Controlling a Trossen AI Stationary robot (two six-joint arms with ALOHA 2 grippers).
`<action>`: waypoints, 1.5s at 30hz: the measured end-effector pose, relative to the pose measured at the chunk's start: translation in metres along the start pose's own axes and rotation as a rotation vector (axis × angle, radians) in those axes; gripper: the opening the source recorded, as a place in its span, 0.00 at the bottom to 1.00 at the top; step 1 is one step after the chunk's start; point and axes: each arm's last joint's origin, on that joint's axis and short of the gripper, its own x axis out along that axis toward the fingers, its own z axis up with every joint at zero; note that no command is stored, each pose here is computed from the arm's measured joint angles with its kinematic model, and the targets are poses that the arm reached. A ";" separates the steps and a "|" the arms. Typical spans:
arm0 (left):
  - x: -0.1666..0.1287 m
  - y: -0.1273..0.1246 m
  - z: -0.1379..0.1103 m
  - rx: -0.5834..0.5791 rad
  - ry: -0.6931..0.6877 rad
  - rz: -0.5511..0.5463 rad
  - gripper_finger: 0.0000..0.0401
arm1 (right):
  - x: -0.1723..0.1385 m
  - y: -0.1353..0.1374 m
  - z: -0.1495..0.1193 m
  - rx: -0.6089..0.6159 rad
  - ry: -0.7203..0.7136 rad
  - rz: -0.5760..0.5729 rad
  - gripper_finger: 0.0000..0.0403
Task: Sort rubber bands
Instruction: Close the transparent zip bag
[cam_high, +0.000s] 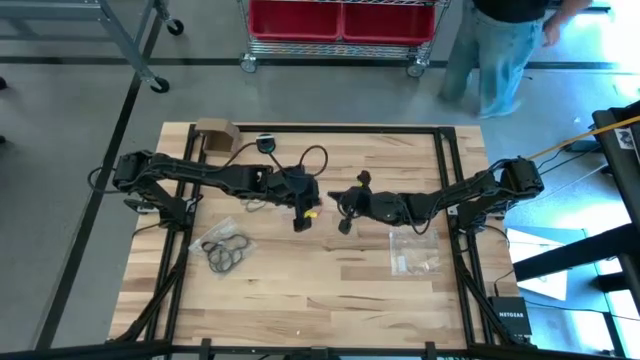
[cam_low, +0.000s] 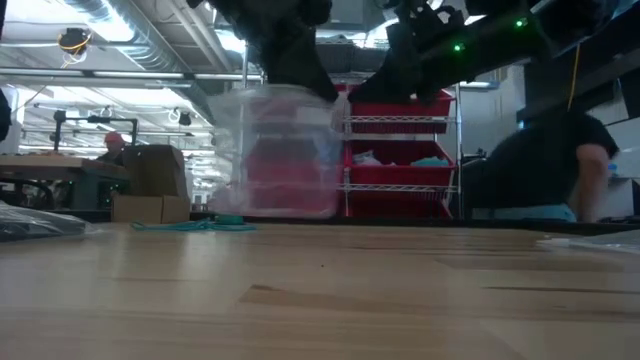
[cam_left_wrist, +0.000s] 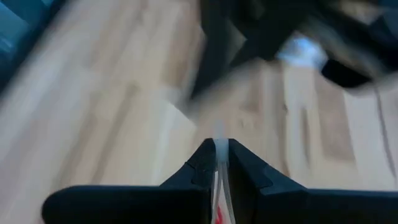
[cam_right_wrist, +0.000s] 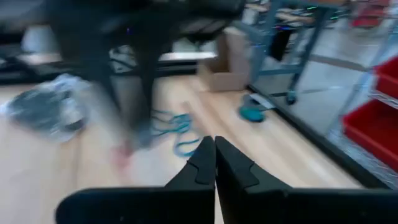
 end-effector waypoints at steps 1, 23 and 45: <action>0.000 -0.001 -0.002 0.000 0.020 -0.009 0.04 | -0.001 0.001 0.001 0.002 -0.006 -0.016 0.00; -0.009 0.000 -0.001 0.038 0.013 -0.001 0.04 | -0.001 -0.002 0.004 0.042 0.033 0.319 0.26; -0.009 -0.006 -0.002 0.043 0.016 -0.022 0.04 | 0.012 -0.005 -0.002 -0.059 -0.028 0.404 0.04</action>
